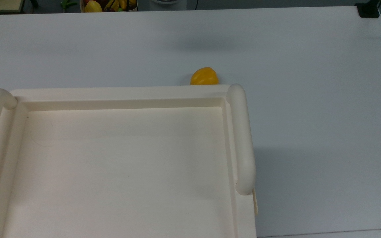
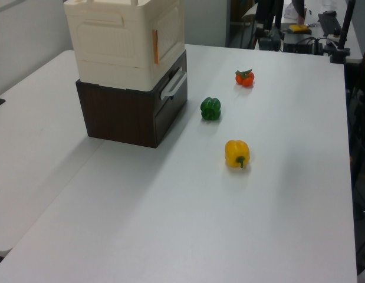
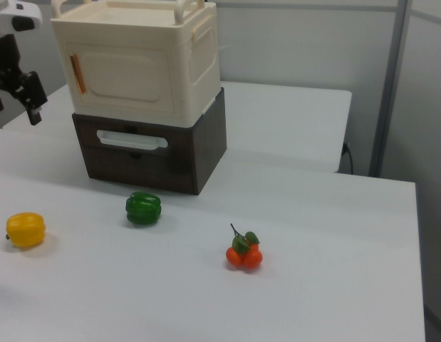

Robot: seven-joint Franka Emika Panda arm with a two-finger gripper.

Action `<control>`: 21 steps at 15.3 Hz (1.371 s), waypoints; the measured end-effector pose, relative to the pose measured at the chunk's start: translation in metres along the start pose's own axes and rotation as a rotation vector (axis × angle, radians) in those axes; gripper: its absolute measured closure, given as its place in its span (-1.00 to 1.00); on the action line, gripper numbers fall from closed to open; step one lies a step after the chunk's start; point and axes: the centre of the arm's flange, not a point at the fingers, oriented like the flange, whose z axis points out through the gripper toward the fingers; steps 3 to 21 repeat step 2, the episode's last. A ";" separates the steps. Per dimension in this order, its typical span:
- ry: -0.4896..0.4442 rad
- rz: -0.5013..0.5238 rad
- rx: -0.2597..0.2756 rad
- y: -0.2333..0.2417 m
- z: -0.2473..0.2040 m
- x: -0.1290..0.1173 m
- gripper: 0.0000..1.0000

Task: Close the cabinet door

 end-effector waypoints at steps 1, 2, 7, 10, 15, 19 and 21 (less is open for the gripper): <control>0.002 -0.022 -0.002 0.001 0.003 0.002 -1.00; 0.001 -0.039 -0.003 0.002 0.004 0.003 -1.00; 0.001 -0.039 -0.003 0.002 0.004 0.003 -1.00; 0.001 -0.039 -0.003 0.002 0.004 0.003 -1.00; 0.001 -0.039 -0.003 0.002 0.004 0.003 -1.00; 0.001 -0.039 -0.003 0.002 0.004 0.003 -1.00; 0.001 -0.039 -0.003 0.002 0.004 0.003 -1.00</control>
